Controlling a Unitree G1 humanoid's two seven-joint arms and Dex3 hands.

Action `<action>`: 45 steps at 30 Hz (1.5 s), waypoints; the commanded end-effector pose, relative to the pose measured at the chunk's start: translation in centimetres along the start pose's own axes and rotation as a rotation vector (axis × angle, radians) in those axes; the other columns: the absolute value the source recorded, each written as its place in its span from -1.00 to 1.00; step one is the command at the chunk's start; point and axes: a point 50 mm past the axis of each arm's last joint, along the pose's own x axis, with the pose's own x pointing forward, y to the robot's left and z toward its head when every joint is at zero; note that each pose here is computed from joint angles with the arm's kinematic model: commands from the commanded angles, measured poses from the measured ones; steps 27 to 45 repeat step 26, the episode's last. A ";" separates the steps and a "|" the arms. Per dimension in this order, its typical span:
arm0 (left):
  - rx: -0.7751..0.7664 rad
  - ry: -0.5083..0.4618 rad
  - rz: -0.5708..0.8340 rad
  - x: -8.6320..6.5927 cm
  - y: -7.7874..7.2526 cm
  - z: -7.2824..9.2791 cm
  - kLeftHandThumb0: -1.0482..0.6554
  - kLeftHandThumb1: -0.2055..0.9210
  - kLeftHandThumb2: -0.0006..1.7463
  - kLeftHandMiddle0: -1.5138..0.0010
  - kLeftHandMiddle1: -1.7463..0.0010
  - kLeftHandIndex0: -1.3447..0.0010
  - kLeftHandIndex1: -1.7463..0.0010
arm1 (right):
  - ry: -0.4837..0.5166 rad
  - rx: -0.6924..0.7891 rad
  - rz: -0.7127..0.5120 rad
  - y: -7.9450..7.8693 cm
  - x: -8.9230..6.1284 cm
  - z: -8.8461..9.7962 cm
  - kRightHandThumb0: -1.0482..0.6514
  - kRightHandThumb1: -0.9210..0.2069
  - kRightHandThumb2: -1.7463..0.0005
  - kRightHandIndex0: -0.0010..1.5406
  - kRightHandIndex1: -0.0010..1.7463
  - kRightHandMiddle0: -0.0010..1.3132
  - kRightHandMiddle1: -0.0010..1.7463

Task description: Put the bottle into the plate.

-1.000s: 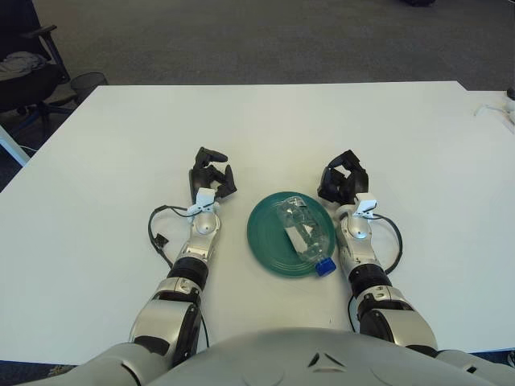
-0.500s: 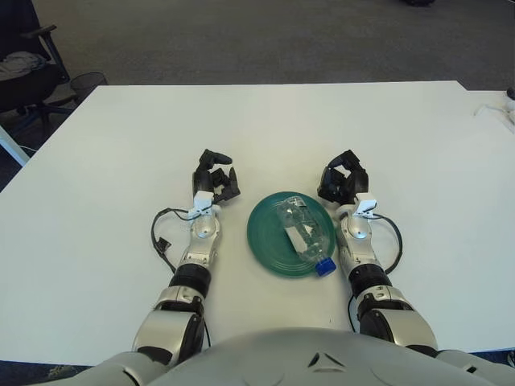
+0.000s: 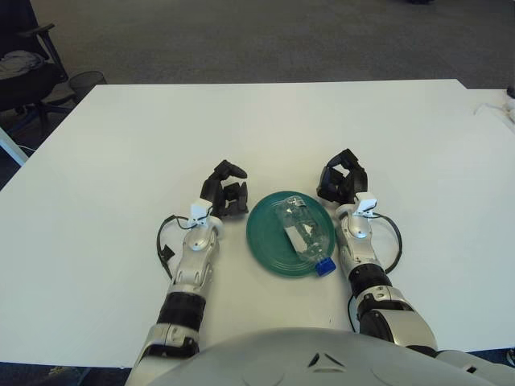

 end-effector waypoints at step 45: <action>0.095 0.178 0.124 -2.6 1.0 -0.9 -0.32 -0.11 0.53 -0.56 -1.00 0.07 -1.00 | 0.222 -0.038 -0.100 -3.2 -4.8 -4.5 -0.33 0.12 -0.54 0.46 1.00 -0.05 1.00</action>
